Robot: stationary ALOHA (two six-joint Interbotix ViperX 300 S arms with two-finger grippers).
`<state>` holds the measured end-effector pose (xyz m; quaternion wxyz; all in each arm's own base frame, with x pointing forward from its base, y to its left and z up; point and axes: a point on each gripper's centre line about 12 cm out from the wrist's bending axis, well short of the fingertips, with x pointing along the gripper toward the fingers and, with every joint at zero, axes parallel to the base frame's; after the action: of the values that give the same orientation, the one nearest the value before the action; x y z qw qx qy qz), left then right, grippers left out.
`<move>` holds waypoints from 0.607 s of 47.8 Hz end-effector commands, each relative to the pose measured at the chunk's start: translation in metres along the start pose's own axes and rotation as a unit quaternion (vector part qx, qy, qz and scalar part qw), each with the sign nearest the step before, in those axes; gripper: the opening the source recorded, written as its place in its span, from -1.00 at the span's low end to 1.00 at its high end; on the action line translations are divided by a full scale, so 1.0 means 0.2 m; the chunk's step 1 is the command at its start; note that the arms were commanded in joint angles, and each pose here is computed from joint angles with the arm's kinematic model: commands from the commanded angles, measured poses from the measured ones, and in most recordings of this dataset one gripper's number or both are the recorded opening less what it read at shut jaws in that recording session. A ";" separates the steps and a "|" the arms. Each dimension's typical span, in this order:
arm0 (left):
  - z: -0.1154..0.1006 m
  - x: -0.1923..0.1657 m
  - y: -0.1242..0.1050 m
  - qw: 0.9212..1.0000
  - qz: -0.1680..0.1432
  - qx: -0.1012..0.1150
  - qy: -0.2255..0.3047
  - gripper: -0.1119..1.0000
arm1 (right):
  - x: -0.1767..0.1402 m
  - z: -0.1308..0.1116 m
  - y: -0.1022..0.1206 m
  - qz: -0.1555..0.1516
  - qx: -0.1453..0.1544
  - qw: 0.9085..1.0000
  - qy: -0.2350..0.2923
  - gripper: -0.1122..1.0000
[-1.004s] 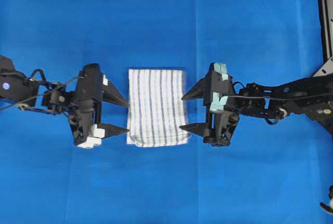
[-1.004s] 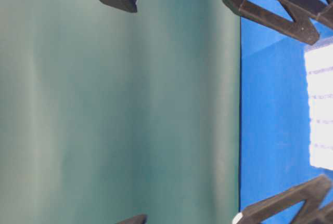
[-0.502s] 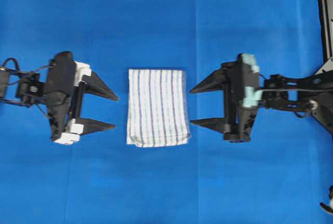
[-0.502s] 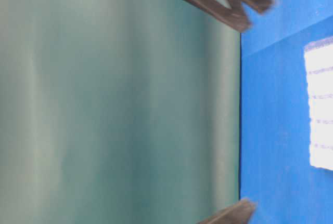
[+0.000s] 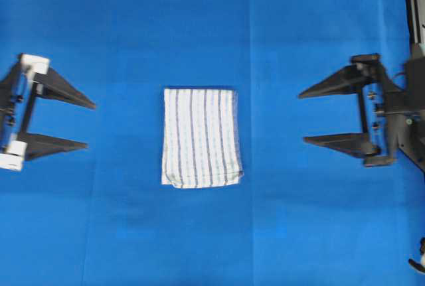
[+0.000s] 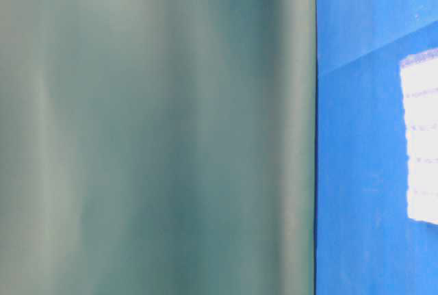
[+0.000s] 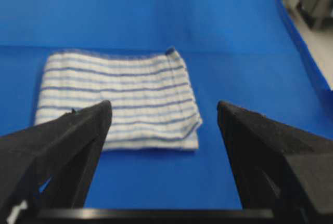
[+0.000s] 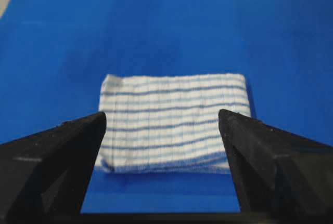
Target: Fold the blue towel.
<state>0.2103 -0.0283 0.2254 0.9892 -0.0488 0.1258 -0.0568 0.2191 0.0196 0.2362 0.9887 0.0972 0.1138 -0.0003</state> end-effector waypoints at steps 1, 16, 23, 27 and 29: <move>0.01 -0.06 0.01 1.000 0.003 0.005 -0.022 0.59 | -0.06 -0.01 -0.01 0.003 -0.005 1.000 -0.013 0.82; -0.12 -0.19 0.06 0.999 0.021 0.021 -0.035 0.59 | -0.15 -0.17 -0.07 -0.003 -0.021 1.000 -0.006 0.82; -0.19 -0.23 0.07 0.999 0.023 0.020 -0.031 0.59 | -0.16 -0.23 -0.10 -0.015 -0.024 1.000 -0.003 0.81; -0.21 -0.24 0.07 0.999 0.023 0.020 -0.031 0.59 | -0.16 -0.25 -0.11 -0.022 -0.024 0.999 -0.003 0.81; -0.22 -0.24 0.07 0.999 0.023 0.020 -0.030 0.59 | -0.17 -0.26 -0.12 -0.025 -0.022 0.999 -0.003 0.81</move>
<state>0.1542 -0.0127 0.1923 0.9940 -0.0287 0.0985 -0.0367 0.1731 0.0077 0.1874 0.9899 0.0722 0.1211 -0.0157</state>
